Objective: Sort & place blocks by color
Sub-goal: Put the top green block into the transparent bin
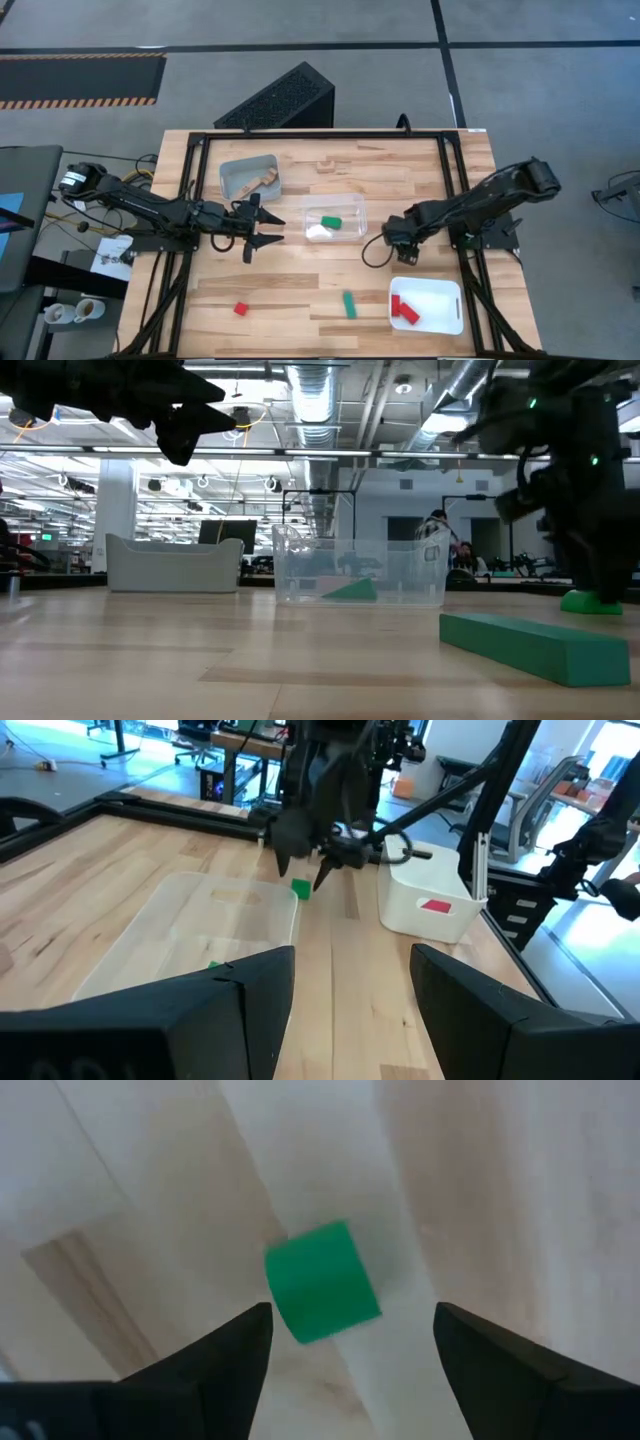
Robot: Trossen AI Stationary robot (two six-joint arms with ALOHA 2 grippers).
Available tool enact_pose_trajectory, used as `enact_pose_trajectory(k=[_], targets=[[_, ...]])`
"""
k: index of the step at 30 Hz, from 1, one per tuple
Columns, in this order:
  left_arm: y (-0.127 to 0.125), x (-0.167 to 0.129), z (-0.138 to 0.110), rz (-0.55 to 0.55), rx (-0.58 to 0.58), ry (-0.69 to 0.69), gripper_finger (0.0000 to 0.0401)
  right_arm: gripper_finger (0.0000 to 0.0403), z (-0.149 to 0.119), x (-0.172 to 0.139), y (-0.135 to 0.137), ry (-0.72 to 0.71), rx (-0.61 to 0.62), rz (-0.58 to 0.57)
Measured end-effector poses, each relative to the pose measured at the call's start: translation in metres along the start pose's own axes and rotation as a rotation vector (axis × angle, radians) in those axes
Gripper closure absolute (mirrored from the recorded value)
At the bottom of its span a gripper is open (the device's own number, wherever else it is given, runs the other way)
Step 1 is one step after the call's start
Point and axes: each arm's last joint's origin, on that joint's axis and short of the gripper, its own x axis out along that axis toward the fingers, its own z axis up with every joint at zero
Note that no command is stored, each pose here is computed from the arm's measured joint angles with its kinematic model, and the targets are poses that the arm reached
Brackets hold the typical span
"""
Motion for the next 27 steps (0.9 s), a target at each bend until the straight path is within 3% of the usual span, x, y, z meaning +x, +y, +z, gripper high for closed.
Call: enact_pose_trajectory(k=[5, 11, 15, 20, 27], targets=[[0.000, 0.000, 0.000, 0.001, 0.000, 0.005, 0.0214, 0.0103, 0.010, 0.020, -0.001, 0.093, -0.049, -0.022], [0.000, 0.000, -0.001, 0.001, 0.001, 0.006, 0.0214, 0.0112, 0.016, 0.025, -0.003, 0.108, -0.091, 0.010], [0.000, 0.000, -0.001, 0.001, 0.004, 0.005, 0.0214, 0.0164, 0.018, 0.019, -0.003, 0.070, -0.106, 0.026], [0.000, 0.000, 0.000, 0.000, 0.003, 0.005, 0.0214, 0.0287, 0.018, 0.011, -0.006, 0.018, -0.089, 0.038], [0.000, 0.000, 0.000, 0.000, 0.003, 0.004, 0.0214, 0.0292, 0.023, -0.035, -0.011, -0.211, -0.037, 0.081]])
